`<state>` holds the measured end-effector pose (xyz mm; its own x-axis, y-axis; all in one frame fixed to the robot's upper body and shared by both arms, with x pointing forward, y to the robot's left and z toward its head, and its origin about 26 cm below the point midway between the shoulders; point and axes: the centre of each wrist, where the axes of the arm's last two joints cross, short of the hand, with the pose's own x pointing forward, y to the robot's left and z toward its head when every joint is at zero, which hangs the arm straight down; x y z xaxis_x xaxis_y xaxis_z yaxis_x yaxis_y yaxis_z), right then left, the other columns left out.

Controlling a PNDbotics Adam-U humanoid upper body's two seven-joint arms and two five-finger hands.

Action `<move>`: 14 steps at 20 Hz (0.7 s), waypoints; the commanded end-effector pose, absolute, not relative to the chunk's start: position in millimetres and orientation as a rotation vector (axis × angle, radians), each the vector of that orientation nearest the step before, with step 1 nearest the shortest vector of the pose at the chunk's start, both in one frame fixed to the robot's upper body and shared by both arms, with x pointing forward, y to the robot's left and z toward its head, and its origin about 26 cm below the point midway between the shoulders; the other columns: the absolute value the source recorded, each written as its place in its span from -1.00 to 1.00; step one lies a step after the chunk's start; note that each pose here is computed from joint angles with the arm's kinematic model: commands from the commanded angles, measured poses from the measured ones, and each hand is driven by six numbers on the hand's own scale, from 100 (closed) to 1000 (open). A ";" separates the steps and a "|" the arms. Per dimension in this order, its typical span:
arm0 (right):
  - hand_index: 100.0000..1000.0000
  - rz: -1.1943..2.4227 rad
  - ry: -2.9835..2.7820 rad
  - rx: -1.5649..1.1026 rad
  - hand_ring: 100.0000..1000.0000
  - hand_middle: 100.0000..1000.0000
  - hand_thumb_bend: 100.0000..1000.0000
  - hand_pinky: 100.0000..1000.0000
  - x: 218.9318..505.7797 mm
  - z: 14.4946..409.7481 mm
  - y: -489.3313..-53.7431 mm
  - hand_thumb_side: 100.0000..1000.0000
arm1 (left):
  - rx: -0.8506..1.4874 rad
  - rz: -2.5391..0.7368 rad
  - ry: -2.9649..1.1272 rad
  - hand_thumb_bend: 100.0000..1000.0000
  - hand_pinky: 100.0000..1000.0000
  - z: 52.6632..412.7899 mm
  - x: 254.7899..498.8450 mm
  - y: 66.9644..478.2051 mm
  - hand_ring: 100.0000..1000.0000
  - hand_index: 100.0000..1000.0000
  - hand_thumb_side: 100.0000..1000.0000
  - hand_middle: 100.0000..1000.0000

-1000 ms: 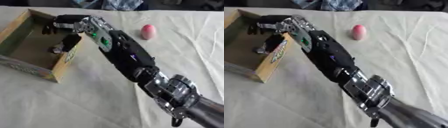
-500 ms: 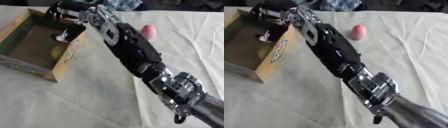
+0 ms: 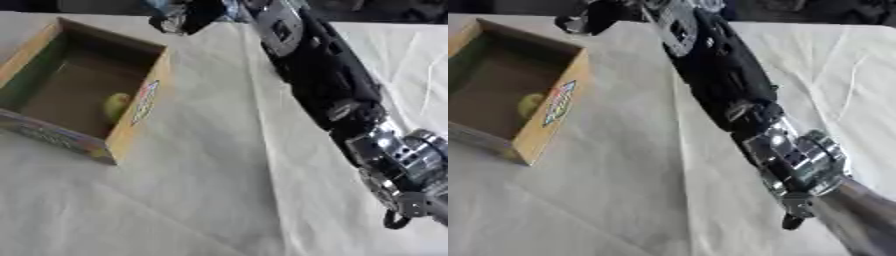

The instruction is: Pick up objects on the table and place them in the box.

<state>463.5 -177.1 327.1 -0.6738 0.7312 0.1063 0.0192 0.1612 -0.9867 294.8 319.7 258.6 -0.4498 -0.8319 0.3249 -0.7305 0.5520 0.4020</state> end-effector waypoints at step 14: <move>0.73 1.562 -1.559 -0.899 0.69 0.65 -0.28 0.70 469.8 332.2 -248.0 -0.40 | 1.310 -0.303 -2.317 -0.37 0.33 270.4 290.6 323.9 0.60 0.54 1.00 1.00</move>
<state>472.5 -239.1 315.3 -0.5016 0.8630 0.0600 -0.0610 0.0338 -0.9976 294.4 320.7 259.6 -0.4448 -0.8362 0.3208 -0.7315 0.5459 0.4085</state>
